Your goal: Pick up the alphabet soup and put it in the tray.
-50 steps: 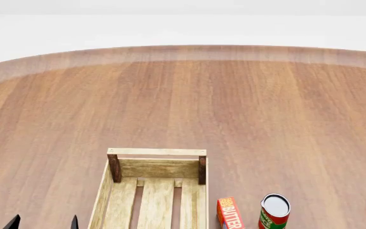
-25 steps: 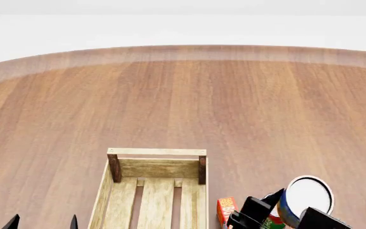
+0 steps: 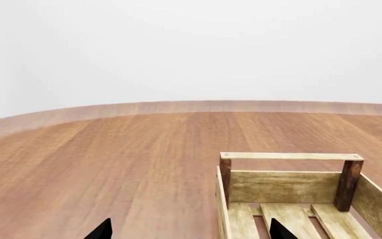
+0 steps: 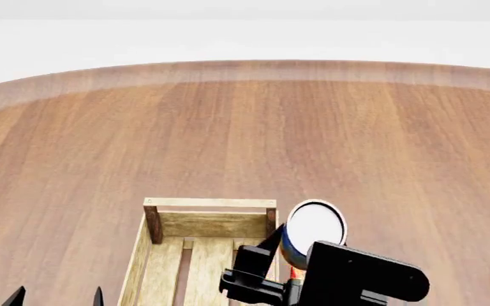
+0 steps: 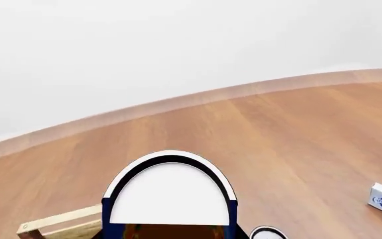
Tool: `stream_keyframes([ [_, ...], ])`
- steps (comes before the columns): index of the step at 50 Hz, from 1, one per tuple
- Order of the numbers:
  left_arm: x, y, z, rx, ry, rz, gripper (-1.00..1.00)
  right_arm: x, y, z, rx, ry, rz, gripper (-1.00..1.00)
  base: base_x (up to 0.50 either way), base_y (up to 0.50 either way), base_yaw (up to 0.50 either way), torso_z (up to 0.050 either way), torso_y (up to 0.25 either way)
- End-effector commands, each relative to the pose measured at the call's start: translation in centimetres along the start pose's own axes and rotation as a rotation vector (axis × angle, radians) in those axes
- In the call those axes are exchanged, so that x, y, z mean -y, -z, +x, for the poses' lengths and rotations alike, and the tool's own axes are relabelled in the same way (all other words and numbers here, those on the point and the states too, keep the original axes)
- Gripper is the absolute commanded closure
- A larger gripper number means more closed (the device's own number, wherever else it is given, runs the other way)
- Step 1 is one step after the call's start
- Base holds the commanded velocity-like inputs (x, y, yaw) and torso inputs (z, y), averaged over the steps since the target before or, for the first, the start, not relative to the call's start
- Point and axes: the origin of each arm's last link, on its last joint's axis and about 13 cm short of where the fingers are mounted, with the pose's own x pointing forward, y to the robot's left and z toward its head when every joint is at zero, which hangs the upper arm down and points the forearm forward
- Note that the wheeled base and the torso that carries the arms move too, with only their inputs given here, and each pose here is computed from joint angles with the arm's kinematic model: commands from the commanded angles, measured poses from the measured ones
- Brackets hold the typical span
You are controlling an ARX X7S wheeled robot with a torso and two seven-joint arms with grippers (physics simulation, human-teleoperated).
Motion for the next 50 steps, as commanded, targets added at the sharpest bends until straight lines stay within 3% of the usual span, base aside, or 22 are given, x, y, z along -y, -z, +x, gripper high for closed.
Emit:
stream_keyframes([
  [1, 0.0, -0.1, 0.0, 0.002, -0.001, -0.001, -1.00, -1.7, 0.8, 0.7, -0.009, -0.132, -0.044, 1.00, 0.00, 0.00, 0.00, 0.000, 0.000],
  [34, -0.1, -0.1, 0.0, 0.003, -0.008, -0.006, -1.00, -5.2, 5.7, 5.1, -0.043, -0.419, -0.170, 1.00, 0.00, 0.00, 0.00, 0.000, 0.001],
  [41, -0.2, -0.1, 0.0, 0.003, -0.009, -0.008, -1.00, -5.5, 7.0, 5.9, -0.074, -0.427, -0.218, 1.00, 0.00, 0.00, 0.00, 0.000, 0.001],
  [50, -0.2, -0.2, 0.0, 0.004, -0.011, -0.008, -1.00, -5.7, 8.3, 6.3, -0.115, -0.440, -0.220, 1.00, 0.00, 0.00, 0.00, 0.000, 0.000],
])
